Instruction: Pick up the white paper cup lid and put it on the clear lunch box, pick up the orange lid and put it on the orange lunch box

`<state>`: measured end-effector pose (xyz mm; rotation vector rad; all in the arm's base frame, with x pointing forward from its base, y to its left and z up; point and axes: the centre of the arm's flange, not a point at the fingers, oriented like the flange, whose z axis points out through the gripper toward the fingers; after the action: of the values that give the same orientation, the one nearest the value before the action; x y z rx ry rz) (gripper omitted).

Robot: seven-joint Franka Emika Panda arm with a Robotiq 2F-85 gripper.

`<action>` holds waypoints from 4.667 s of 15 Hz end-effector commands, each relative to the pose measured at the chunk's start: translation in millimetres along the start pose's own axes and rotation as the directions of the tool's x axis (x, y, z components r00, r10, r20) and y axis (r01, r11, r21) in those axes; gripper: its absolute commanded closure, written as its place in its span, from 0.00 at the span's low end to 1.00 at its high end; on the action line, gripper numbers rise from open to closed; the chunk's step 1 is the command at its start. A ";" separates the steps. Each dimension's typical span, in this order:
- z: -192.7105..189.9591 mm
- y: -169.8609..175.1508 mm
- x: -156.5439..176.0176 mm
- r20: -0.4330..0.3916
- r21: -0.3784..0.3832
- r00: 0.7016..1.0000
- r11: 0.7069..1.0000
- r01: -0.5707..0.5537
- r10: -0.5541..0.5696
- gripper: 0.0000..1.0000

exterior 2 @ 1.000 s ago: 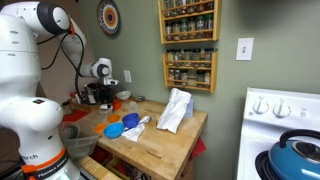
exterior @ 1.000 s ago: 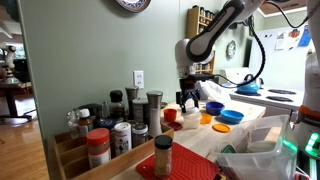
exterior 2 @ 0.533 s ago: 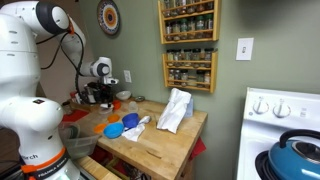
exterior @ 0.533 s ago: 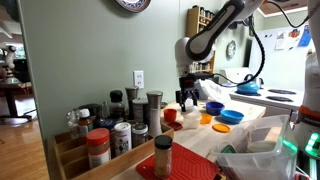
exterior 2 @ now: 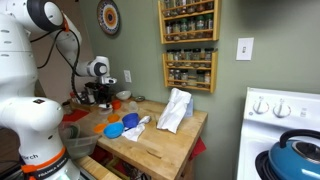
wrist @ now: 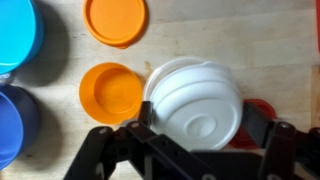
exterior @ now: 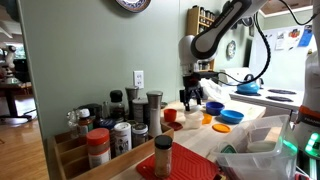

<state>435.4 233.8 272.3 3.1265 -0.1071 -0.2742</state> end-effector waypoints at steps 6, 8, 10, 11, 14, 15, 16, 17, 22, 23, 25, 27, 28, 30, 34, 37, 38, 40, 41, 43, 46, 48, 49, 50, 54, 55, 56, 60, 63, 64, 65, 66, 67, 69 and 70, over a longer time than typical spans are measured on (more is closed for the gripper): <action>2.7 13.4 -43.2 -0.140 0.025 0.990 0.999 0.035 -0.031 0.35; 6.0 17.2 -47.3 -0.154 0.033 0.988 0.999 0.038 -0.033 0.35; 9.8 17.6 -47.8 -0.166 0.047 0.986 0.998 0.044 -0.036 0.35; 11.9 17.9 -47.7 -0.170 0.051 0.985 0.998 0.044 -0.035 0.35; 17.4 19.6 -48.0 -0.183 0.067 0.982 0.997 0.049 -0.036 0.35; 18.9 20.2 -48.2 -0.184 0.070 0.982 0.996 0.046 -0.033 0.35; 19.5 20.4 -48.4 -0.192 0.079 0.981 0.996 0.047 -0.031 0.35; 18.6 21.1 -48.7 -0.200 0.081 0.979 0.996 0.044 -0.027 0.35; 11.7 27.0 -53.0 -0.222 0.077 0.975 0.996 0.038 -0.020 0.35; 11.6 28.1 -53.8 -0.221 0.076 0.975 0.996 0.036 -0.018 0.35; 11.7 29.5 -55.9 -0.220 0.076 0.975 0.996 0.037 -0.019 0.35; 10.4 31.2 -57.9 -0.228 0.081 0.973 0.996 0.034 -0.015 0.35; 9.4 31.7 -58.7 -0.233 0.083 0.973 0.996 0.033 -0.013 0.35; 8.8 32.0 -59.6 -0.239 0.084 0.971 0.996 0.035 -0.014 0.35; 11.7 28.9 -56.8 -0.237 0.091 0.971 0.995 0.043 -0.020 0.35; 12.0 28.5 -55.5 -0.234 0.093 0.972 0.995 0.046 -0.023 0.35; 11.7 27.6 -55.2 -0.235 0.094 0.972 0.994 0.051 -0.027 0.35; 10.6 26.2 -54.9 -0.238 0.096 0.971 0.994 0.057 -0.033 0.35; 10.4 24.9 -54.5 -0.237 0.099 0.971 0.993 0.063 -0.038 0.35; 11.5 20.2 -53.6 -0.230 0.106 0.972 0.991 0.078 -0.052 0.35; 13.5 11.2 -52.9 -0.217 0.122 0.972 0.986 0.115 -0.087 0.35; 13.3 5.4 -53.0 -0.215 0.128 0.970 0.982 0.139 -0.110 0.35; 12.9 3.4 -53.2 -0.214 0.128 0.970 0.981 0.147 -0.117 0.35; 11.8 1.3 -53.4 -0.216 0.124 0.968 0.980 0.155 -0.126 0.35; 9.3 -8.0 -52.1 -0.221 0.125 0.962 0.973 0.193 -0.163 0.35; 9.7 -10.5 -51.5 -0.220 0.124 0.960 0.971 0.203 -0.173 0.35; 11.2 -13.0 -50.5 -0.216 0.125 0.959 0.969 0.212 -0.182 0.35; 14.2 -22.5 -46.8 -0.211 0.132 0.953 0.960 0.248 -0.217 0.35; 11.1 -28.0 -45.0 -0.219 0.134 0.946 0.953 0.271 -0.238 0.35; 10.8 -29.9 -44.4 -0.217 0.132 0.945 0.952 0.278 -0.246 0.35; 10.5 -32.2 -44.6 -0.217 0.132 0.942 0.949 0.288 -0.256 0.35; 9.9 -34.3 -44.6 -0.217 0.132 0.940 0.946 0.296 -0.264 0.35; 8.7 -37.2 -45.3 -0.218 0.129 0.937 0.943 0.307 -0.275 0.35; 6.9 -42.8 -46.6 -0.210 0.122 0.935 0.941 0.315 -0.285 0.09; 6.3 -45.5 -47.3 -0.204 0.114 0.936 0.943 0.314 -0.287 0.07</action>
<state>392.3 271.6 277.4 3.2930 0.3378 0.0844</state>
